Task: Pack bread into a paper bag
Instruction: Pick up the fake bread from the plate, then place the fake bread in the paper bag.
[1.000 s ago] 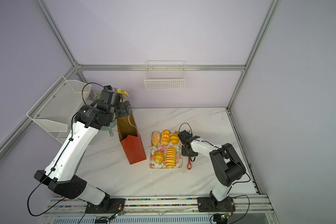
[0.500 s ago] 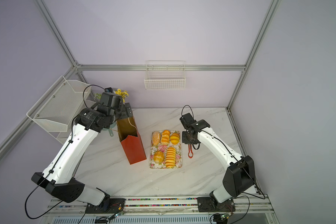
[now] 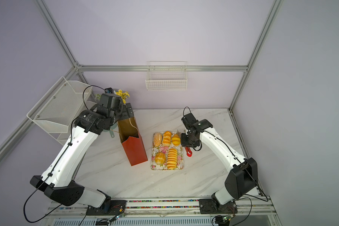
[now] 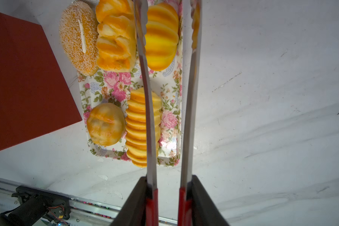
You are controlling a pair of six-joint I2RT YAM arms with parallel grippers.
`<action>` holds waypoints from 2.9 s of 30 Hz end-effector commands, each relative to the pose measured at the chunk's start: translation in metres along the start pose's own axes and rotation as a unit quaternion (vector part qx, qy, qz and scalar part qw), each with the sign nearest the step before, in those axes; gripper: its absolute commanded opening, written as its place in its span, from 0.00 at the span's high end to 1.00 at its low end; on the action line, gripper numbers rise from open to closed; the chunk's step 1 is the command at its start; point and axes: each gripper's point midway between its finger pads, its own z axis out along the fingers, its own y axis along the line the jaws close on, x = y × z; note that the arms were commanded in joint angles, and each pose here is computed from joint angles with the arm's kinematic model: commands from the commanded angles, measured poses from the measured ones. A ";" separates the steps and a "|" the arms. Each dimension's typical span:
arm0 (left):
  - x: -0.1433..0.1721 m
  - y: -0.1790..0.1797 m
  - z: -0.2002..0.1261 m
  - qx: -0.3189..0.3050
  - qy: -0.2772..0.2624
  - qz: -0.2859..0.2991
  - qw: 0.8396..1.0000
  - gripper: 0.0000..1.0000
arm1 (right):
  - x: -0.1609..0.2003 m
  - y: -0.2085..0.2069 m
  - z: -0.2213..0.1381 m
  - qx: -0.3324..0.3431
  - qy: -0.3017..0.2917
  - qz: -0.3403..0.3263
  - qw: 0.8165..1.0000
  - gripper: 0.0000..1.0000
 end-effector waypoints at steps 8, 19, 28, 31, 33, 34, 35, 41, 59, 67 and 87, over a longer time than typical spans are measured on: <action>-0.013 0.001 -0.015 0.019 -0.032 -0.008 0.999 0.00 | 0.008 0.014 -0.005 -0.035 0.034 -0.005 0.999 0.56; -0.010 0.003 -0.013 0.015 -0.031 -0.008 0.999 0.00 | 0.009 0.005 0.011 -0.009 0.054 -0.017 0.998 0.56; -0.011 0.010 -0.023 0.016 -0.039 -0.022 0.999 0.00 | 0.001 0.006 0.028 -0.002 0.058 -0.026 0.998 0.70; -0.010 0.009 -0.021 0.015 -0.037 -0.025 0.999 0.00 | -0.002 0.003 0.030 0.011 0.055 -0.031 0.998 0.87; -0.010 0.009 -0.022 0.016 -0.038 -0.027 0.999 0.00 | -0.004 0.002 0.029 0.015 0.052 -0.030 0.998 0.96; -0.011 0.009 -0.022 0.017 -0.040 -0.028 0.999 0.00 | -0.005 0.001 0.027 0.019 0.049 -0.031 0.998 0.99; -0.011 0.008 -0.022 0.019 -0.041 -0.029 0.999 0.00 | -0.006 0.000 0.025 0.023 0.047 -0.031 0.998 1.00; -0.019 0.008 -0.022 0.016 -0.056 -0.028 0.998 0.00 | -0.029 0.009 -0.016 0.017 -0.018 -0.050 0.998 1.00; -0.080 0.066 -0.069 -0.134 -0.203 -0.060 0.968 0.00 | -0.059 0.194 -0.204 -0.351 -0.205 -0.224 0.886 1.00; -0.068 0.094 -0.082 -0.184 -0.218 -0.100 0.953 0.00 | -0.032 0.236 -0.227 -0.434 -0.169 -0.269 0.843 1.00; -0.065 0.101 -0.091 -0.180 -0.221 -0.111 0.952 0.00 | 0.035 0.223 -0.119 -0.262 0.006 -0.289 0.921 0.98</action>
